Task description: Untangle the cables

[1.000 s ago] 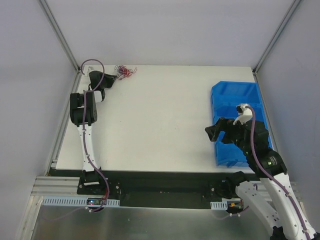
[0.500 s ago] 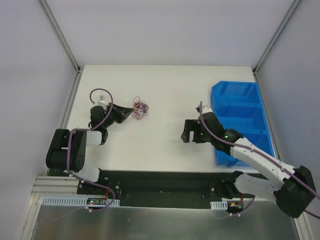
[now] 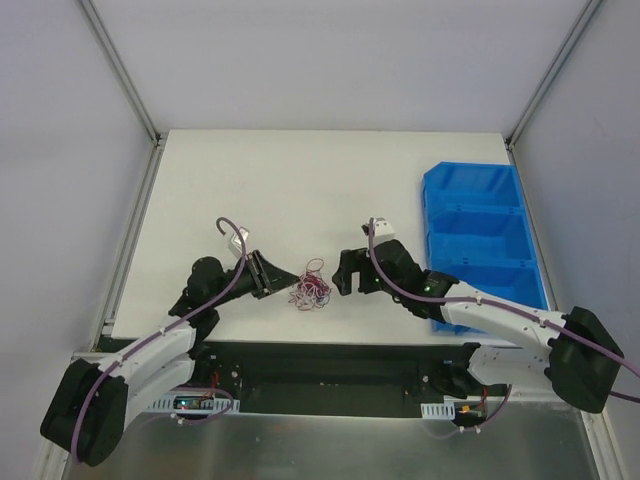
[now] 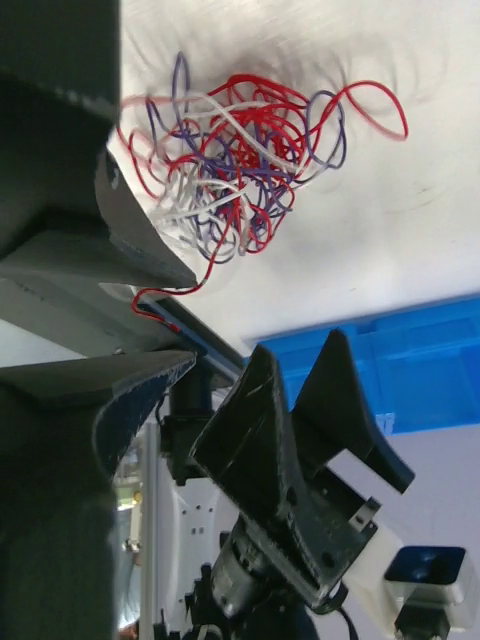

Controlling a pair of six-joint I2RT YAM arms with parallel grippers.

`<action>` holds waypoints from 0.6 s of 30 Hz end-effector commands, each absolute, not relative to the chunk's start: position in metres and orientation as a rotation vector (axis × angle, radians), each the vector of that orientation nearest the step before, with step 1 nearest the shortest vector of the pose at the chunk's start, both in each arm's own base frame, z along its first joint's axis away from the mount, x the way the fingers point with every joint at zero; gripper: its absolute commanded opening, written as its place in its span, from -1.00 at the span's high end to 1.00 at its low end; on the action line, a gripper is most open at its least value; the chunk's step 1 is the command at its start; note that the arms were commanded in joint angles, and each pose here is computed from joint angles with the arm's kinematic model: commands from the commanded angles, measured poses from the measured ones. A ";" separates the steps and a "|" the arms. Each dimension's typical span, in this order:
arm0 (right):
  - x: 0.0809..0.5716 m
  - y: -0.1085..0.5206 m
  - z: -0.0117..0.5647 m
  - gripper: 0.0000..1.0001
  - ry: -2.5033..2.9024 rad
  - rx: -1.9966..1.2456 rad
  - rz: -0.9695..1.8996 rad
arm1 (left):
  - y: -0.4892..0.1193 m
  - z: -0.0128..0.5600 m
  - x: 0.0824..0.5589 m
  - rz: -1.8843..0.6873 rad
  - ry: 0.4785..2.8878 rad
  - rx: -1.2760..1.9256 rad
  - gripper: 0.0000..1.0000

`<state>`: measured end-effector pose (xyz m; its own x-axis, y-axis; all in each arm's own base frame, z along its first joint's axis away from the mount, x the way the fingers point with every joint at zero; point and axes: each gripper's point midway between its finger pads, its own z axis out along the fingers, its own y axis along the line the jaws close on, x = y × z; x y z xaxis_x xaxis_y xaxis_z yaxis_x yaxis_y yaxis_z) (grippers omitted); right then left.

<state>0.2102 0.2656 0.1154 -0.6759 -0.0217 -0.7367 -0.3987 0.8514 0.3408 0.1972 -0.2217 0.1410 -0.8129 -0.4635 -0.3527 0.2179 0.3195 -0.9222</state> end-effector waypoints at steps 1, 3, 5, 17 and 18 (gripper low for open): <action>0.213 0.284 0.117 -0.99 2.150 -0.370 0.724 | -0.218 0.125 0.176 -1.476 2.132 -0.177 0.13; 0.210 0.290 0.113 -0.99 2.168 -0.395 0.741 | -0.219 0.139 0.173 -1.471 2.141 -0.141 -0.10; 0.209 0.298 0.107 -0.99 2.203 -0.430 0.750 | -0.218 0.155 0.172 -1.454 2.145 -0.099 -0.28; 0.204 0.330 0.111 -0.54 2.245 -0.438 0.896 | -0.200 0.103 0.183 -1.197 2.351 -0.222 -0.18; 0.202 0.332 0.112 -0.50 2.241 -0.449 0.912 | -0.201 0.099 0.181 -1.207 2.362 -0.214 -0.20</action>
<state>0.2015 0.3051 0.0818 -0.7360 -0.1056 -0.6687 -0.4802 0.7776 0.4058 0.1866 -0.2043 0.1244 -0.8509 -0.3762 -0.3666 0.1078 0.5580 -0.8228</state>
